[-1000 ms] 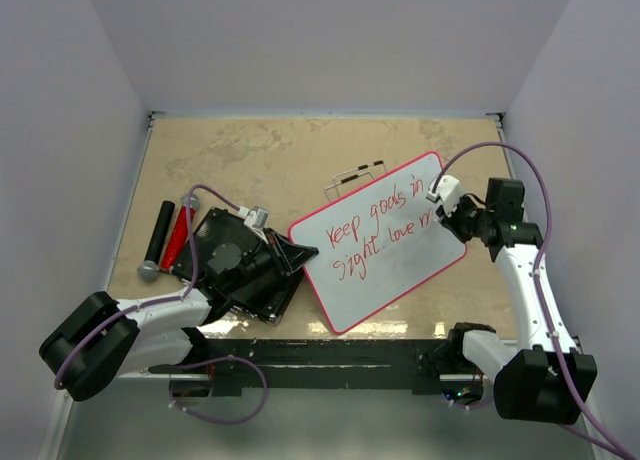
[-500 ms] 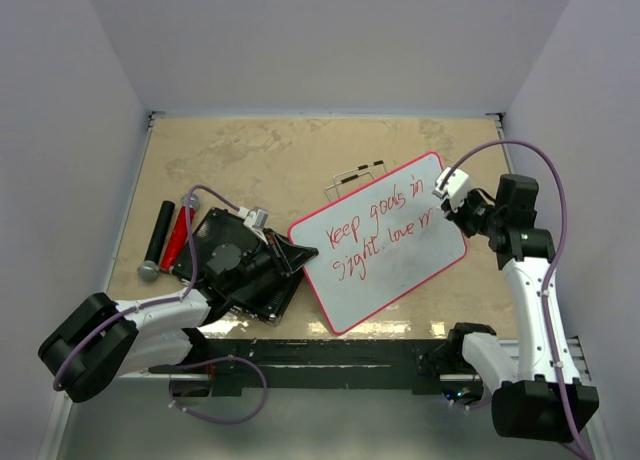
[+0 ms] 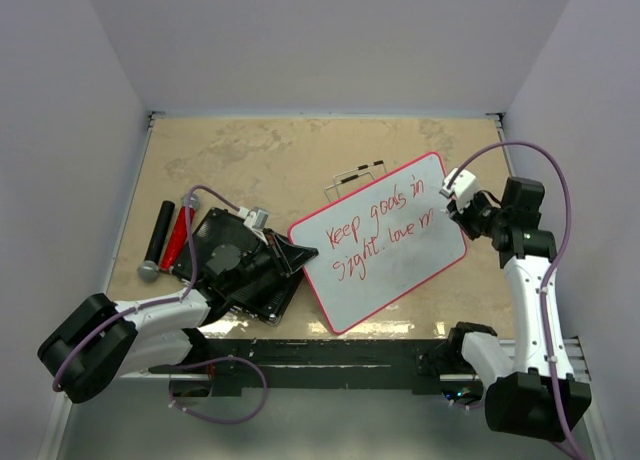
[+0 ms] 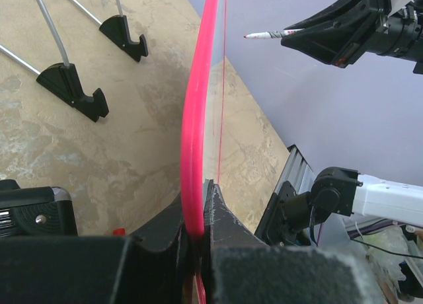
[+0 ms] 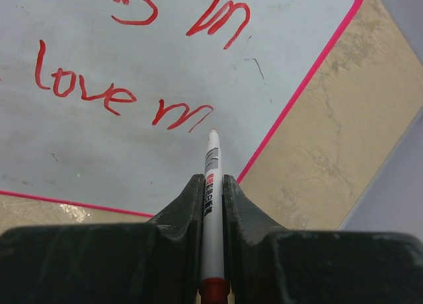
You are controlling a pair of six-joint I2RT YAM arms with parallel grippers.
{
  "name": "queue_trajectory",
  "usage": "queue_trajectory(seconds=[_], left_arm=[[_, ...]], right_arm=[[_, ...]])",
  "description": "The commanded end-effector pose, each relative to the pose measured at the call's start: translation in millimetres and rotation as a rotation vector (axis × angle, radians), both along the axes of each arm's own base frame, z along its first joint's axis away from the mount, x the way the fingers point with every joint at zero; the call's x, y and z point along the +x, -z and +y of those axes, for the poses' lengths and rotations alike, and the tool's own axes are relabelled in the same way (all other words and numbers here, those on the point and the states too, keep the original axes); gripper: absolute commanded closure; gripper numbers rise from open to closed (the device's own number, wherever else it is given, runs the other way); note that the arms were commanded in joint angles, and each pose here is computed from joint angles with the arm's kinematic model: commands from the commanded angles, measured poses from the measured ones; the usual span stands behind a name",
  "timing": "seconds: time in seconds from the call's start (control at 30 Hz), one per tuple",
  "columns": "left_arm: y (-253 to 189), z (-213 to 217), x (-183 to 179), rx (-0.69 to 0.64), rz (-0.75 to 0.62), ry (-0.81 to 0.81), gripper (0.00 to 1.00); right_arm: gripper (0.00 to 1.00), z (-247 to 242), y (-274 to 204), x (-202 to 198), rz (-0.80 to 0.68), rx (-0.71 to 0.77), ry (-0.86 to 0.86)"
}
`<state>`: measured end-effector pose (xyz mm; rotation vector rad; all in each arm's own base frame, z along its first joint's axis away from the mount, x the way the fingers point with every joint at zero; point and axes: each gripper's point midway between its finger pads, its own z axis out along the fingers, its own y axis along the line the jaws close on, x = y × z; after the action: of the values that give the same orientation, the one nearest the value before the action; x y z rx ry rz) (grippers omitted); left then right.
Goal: Write a sentence on the whiteboard
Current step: Pick up the sentence from the whiteboard.
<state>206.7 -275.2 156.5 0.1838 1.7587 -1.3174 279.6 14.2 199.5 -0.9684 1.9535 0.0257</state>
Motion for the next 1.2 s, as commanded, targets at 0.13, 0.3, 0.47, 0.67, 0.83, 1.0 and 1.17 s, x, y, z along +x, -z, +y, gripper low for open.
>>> queue_trajectory(seconds=[0.13,0.3,0.47,0.67,0.83,1.0,1.17], left_arm=[[56,7,-19,0.195,0.050,0.076,1.00],[56,6,-19,0.196,0.049,0.080,1.00],[56,5,-18,0.199,0.046,0.080,1.00],[58,6,-18,0.202,0.052,0.077,1.00],[57,5,-17,0.202,0.050,0.080,1.00],[57,4,-17,0.202,0.049,0.084,1.00],[57,4,-18,0.202,0.049,0.085,1.00]], right_arm=[[1.00,-7,0,7,0.003,0.059,-0.021],[1.00,-4,10,9,0.021,0.094,-0.035],[1.00,-2,18,16,0.041,0.114,-0.055],[1.00,-6,21,21,0.040,0.112,-0.027],[1.00,-8,18,23,0.017,0.110,-0.008],[1.00,-11,22,28,0.026,0.111,0.010],[1.00,-11,22,31,0.008,0.123,0.020]])
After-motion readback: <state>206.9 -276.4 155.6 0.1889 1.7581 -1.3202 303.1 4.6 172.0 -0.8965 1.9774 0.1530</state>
